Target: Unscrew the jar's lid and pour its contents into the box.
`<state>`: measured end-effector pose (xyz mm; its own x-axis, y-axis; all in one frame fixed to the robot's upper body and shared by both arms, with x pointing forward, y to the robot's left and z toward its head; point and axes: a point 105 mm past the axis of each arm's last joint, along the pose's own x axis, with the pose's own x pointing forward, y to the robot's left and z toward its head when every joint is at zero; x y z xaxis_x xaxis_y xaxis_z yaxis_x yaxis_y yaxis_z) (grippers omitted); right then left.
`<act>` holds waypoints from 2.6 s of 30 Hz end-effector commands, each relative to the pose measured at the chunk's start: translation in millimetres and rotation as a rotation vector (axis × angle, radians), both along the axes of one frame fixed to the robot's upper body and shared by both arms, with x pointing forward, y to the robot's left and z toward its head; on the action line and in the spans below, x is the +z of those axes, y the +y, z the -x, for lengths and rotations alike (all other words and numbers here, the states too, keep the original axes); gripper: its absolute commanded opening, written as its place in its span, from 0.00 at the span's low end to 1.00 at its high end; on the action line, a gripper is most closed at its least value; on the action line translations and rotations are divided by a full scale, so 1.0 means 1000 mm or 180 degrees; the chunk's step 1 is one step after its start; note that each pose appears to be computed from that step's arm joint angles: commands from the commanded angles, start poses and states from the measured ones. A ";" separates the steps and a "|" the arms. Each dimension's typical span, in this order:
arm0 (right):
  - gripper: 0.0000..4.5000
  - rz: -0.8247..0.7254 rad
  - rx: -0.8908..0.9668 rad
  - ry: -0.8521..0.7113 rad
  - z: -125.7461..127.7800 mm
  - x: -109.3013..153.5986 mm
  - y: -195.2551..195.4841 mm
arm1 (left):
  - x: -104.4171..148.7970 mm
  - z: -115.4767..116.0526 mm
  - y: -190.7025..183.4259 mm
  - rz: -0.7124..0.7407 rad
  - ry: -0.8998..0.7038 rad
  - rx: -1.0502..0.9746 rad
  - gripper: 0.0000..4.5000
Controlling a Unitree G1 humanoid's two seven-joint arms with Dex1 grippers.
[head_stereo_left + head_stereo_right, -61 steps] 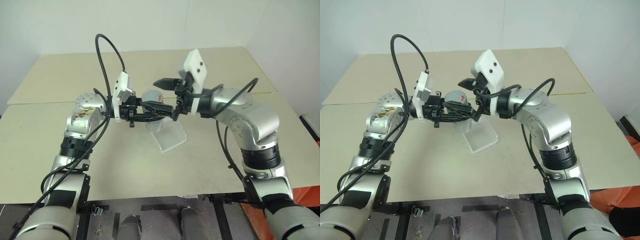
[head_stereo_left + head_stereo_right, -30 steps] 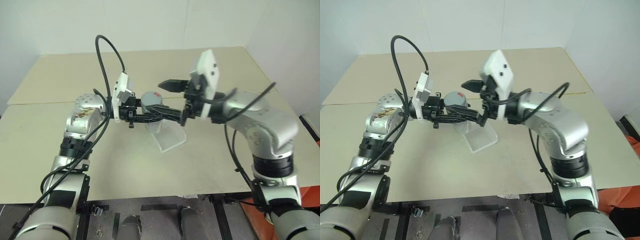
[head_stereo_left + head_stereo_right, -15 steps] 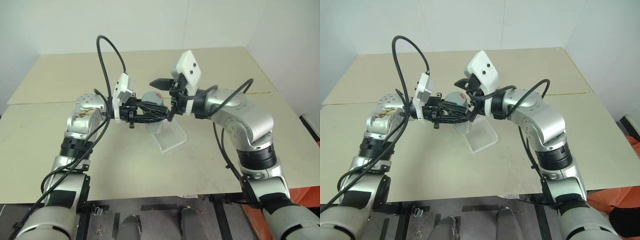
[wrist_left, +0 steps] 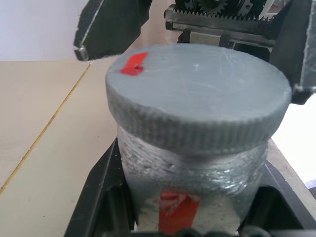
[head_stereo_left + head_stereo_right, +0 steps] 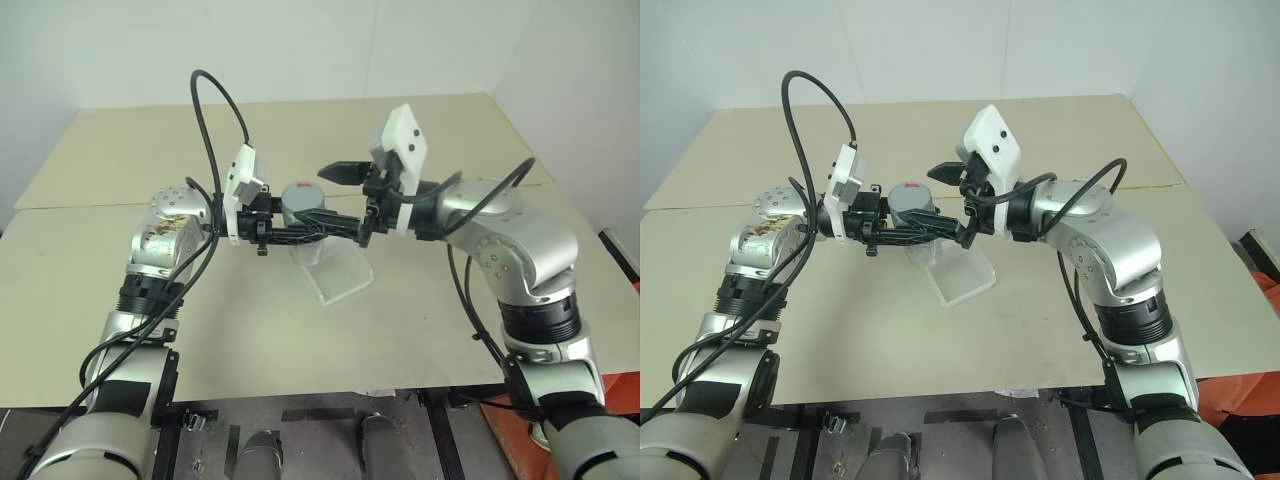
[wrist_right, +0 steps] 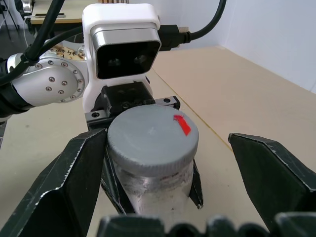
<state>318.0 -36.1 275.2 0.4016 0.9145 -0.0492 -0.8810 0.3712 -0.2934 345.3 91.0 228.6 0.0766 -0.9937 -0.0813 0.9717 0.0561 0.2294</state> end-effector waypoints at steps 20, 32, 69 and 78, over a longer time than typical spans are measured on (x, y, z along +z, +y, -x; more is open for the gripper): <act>0.99 -0.0100 -0.0087 -0.0088 0.014 0.015 -0.035 | 0.015 0.003 0.000 0.0039 -0.0175 -0.0109 0.44; 0.99 -0.0120 0.0046 -0.0039 0.018 0.018 0.008 | 0.013 0.003 -0.003 0.0043 -0.0157 -0.0114 0.44; 0.61 -0.0368 0.0176 0.0377 0.009 0.031 0.015 | 0.009 0.008 0.003 0.0015 -0.0128 -0.0049 0.44; 0.61 -0.0630 -0.0283 0.0211 -0.006 0.058 -0.020 | 0.005 0.008 0.006 0.0018 -0.0115 -0.0015 0.44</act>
